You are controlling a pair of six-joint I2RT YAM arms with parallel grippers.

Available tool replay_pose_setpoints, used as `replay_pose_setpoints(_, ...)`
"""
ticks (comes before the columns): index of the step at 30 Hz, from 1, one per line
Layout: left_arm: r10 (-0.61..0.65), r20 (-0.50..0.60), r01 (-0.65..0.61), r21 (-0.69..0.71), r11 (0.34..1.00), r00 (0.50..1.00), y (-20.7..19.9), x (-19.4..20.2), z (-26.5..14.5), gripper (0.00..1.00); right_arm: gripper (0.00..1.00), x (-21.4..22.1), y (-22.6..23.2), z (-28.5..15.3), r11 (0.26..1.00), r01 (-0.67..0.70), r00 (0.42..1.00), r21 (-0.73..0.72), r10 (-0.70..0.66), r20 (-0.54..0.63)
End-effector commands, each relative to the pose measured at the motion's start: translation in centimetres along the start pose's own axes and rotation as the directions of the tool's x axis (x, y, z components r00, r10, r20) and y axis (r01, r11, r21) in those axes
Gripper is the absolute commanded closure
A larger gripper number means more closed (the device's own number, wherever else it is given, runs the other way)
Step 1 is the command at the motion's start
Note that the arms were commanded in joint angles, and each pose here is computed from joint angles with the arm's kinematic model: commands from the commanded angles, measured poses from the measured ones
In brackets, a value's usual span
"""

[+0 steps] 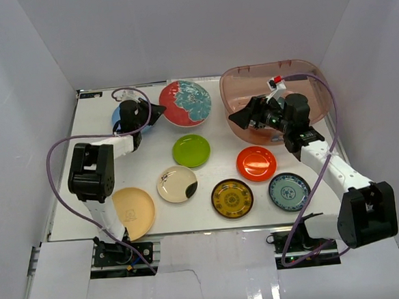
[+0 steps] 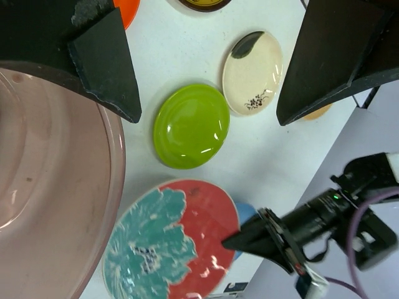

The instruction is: Place the plates into the plastic bin on the countertop

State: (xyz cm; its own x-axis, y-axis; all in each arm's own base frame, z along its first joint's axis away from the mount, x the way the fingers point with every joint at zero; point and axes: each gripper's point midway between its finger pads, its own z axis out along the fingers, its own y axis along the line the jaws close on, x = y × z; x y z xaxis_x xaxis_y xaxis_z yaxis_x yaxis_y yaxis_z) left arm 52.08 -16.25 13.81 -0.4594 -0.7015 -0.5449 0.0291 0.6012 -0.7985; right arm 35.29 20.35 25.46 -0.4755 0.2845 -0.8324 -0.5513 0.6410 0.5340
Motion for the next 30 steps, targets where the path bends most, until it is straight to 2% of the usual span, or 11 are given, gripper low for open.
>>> replay_pose_setpoints(1,0.013,0.189,-0.08,0.355,0.931,0.982,-13.9,-8.5,-6.2,1.0,0.05,-0.8,1.2,1.1,0.998,0.05,0.999,-0.045,-0.051,-0.012)
replay_pose_setpoints(6,0.018,0.111,-0.058,0.368,0.928,0.994,-14.2,-6.4,-9.6,1.0,0.07,0.1,0.8,2.9,1.0,0.011,0.999,-0.029,-0.012,-0.047)
replay_pose_setpoints(11,-0.03,0.044,0.012,0.37,0.929,0.999,-14.1,-4.0,-13.6,1.0,0.08,-0.5,0.3,4.1,1.0,-0.01,0.998,-0.005,0.01,-0.06)
replay_pose_setpoints(15,-0.048,-0.002,0.045,0.399,0.916,0.999,-14.4,-2.4,-16.2,1.0,0.08,-0.1,1.3,4.9,0.997,-0.045,0.996,-0.07,0.039,-0.081)
replay_pose_setpoints(20,-0.021,-0.019,0.028,0.411,0.911,1.0,-14.9,-1.8,-17.3,1.0,0.06,0.9,3.6,5.2,0.971,-0.117,0.987,-0.21,0.09,-0.132)
replay_pose_setpoints(24,-0.006,-0.035,0.021,0.44,0.898,0.999,-15.7,-1.6,-18.0,1.0,0.02,1.5,3.6,5.7,0.968,-0.141,0.983,-0.208,0.113,-0.143)
replay_pose_setpoints(26,-0.003,-0.06,0.03,0.467,0.884,0.998,-16.2,-1.1,-18.2,1.0,0.1,1.6,3.4,6.0,0.969,-0.153,0.982,-0.195,0.126,-0.143)
replay_pose_setpoints(28,0.009,-0.08,0.031,0.484,0.875,0.997,-16.6,-0.8,-18.5,1.0,0.23,1.7,3.4,6.3,0.966,-0.166,0.98,-0.199,0.138,-0.145)
replay_pose_setpoints(29,0.015,-0.091,0.031,0.482,0.875,0.996,-16.7,-0.6,-18.5,1.0,0.4,1.6,3.7,6.4,0.961,-0.177,0.978,-0.211,0.148,-0.144)
replay_pose_setpoints(30,0.017,-0.099,0.033,0.483,0.875,0.995,-16.7,-0.4,-18.6,1.0,0.46,1.5,3.8,6.5,0.959,-0.18,0.978,-0.219,0.152,-0.14)
